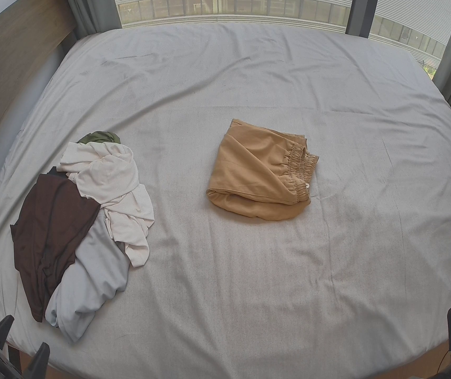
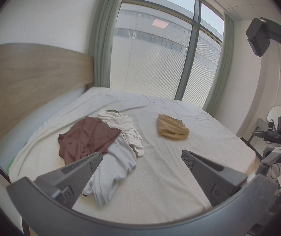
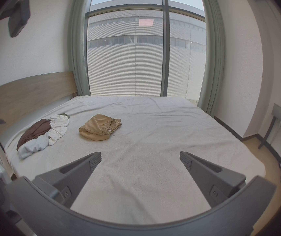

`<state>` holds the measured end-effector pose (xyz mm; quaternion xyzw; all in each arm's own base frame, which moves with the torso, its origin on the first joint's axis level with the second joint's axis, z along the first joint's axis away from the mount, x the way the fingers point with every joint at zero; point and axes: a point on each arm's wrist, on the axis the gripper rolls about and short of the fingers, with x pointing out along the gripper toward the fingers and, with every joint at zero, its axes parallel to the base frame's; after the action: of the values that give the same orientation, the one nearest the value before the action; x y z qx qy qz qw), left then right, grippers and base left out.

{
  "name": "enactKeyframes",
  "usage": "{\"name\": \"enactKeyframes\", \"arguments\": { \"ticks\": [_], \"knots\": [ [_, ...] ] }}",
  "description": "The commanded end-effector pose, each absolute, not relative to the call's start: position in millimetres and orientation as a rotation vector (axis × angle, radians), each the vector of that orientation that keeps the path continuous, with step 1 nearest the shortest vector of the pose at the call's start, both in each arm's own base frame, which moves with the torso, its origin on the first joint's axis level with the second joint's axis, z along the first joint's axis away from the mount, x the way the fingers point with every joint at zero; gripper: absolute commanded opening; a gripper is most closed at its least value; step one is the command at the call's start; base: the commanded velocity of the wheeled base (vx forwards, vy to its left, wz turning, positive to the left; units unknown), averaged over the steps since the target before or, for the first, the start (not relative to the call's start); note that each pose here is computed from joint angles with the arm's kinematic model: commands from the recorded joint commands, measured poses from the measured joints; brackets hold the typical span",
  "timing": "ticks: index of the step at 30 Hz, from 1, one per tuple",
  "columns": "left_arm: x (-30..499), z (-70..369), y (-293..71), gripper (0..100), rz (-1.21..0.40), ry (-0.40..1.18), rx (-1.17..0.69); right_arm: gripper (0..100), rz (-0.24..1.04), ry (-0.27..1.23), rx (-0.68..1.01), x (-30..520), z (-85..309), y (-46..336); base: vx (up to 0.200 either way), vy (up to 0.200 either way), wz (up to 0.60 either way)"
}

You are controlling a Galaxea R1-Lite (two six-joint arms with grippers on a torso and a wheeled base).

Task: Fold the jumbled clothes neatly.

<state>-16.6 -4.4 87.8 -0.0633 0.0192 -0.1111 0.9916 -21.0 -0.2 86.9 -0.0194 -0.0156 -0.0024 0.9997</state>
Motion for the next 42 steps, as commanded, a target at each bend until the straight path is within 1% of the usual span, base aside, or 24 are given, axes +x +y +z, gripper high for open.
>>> {"name": "enactKeyframes", "arguments": {
  "ticks": [1,5,7,8,9,10,11,13,16,17,20,22,23,25,26,27,30,34,35,36,38,39,41,42],
  "knots": [
    [-21.7,81.6,-4.5,100,-0.186,-0.024,-0.113,100,0.034,-0.051,-0.042,-23.2,81.2,0.8,0.0,0.0,0.0],
    [-21.8,81.8,-2.9,100,-0.116,-0.031,-0.119,100,0.039,-0.058,-0.047,-23.1,81.6,1.0,0.0,0.0,0.0],
    [-22.6,81.1,-1.2,100,-0.044,-0.048,-0.058,100,0.026,-0.051,-0.062,-23.2,81.2,0.7,0.0,0.0,0.0],
    [-22.5,80.1,-0.8,100,-0.025,-0.04,0.002,100,0.017,-0.05,-0.06,-23.4,81.6,0.5,0.0,0.0,0.0],
    [-22.5,79.7,-0.7,100,-0.023,-0.035,0.011,100,0.017,-0.05,-0.06,-23.4,81.6,0.5,0.0,0.0,0.0],
    [-22.5,75.0,-0.4,100,-0.005,0.011,0.04,100,0.012,-0.051,-0.062,-23.4,81.7,0.4,0.0,0.0,0.0],
    [-23.2,73.9,-0.3,100,-0.004,0.037,0.026,100,0.015,-0.056,-0.06,-23.1,81.4,0.4,0.0,0.0,0.0],
    [-23.3,75.1,-0.3,100,-0.006,0.032,0.018,100,0.007,-0.057,-0.037,-23.2,81.8,0.2,0.0,0.0,0.0],
    [-22.7,75.0,-0.2,100,-0.005,0.011,0.012,100,-0.063,-0.035,0.001,-23.7,81.0,-1.4,0.0,0.0,0.0],
    [-22.7,75.5,-0.2,100,-0.005,0.006,0.012,100,-0.064,-0.029,0.001,-24.1,81.1,-1.4,0.0,0.0,0.0],
    [-22.7,75.8,-0.2,100,-0.005,0.003,0.009,100,-0.043,-0.023,0.002,-24.3,81.0,-1.0,0.0,0.0,0.0],
    [-22.8,75.8,-0.2,100,-0.005,0.002,0.008,100,-0.001,-0.044,0.004,-23.8,82.2,0.1,0.0,0.0,0.0],
    [-22.8,75.8,-0.2,100,-0.005,0.002,0.008,100,-0.015,-0.052,0.003,-23.8,82.7,-0.2,0.0,0.0,0.0],
    [-22.7,75.8,-0.2,100,-0.005,0.003,0.008,100,-0.081,-0.047,-0.003,-23.9,82.5,-1.7,0.0,0.0,0.0],
    [-22.7,75.8,-0.2,100,-0.005,0.003,0.008,100,-0.089,-0.038,-0.014,-24.1,82.1,-1.9,0.0,0.0,0.0],
    [-22.7,75.8,-0.2,100,-0.005,0.003,0.008,100,-0.086,-0.028,-0.02,-24.3,81.7,-1.8,0.0,0.0,0.0],
    [-22.7,75.8,-0.2,100,-0.005,0.003,0.008,100,-0.023,-0.012,-0.006,-24.8,81.3,-0.5,0.0,0.0,0.0],
    [-22.8,75.6,-0.2,100,-0.005,0.003,0.009,100,-0.02,-0.035,-0.007,-24.4,82.6,-0.3,0.0,0.0,0.0],
    [-22.7,75.8,-0.2,100,-0.005,0.003,0.009,100,0.003,-0.041,-0.017,-24.1,82.4,0.1,0.0,0.0,0.0],
    [-22.7,75.8,-0.2,100,-0.005,0.003,0.008,100,0.052,-0.045,-0.023,-23.3,80.8,1.3,0.0,0.0,0.0],
    [-22.8,75.8,-0.2,100,-0.006,0.002,0.008,100,0.07,-0.054,-0.013,-23.0,81.0,1.7,0.0,0.0,0.0],
    [-22.8,75.6,-0.2,100,-0.006,0.003,0.009,100,0.037,-0.057,-0.007,-23.0,81.3,0.9,0.0,0.0,0.0],
    [-22.8,75.6,-0.2,100,-0.006,0.003,0.009,100,-0.078,-0.04,0.003,-23.0,79.6,-1.6,0.0,0.0,0.0],
    [-22.8,75.8,-0.2,100,-0.006,0.002,0.008,100,-0.08,-0.036,0.014,-22.9,79.1,-1.7,0.0,0.0,0.0]
  ]
}}
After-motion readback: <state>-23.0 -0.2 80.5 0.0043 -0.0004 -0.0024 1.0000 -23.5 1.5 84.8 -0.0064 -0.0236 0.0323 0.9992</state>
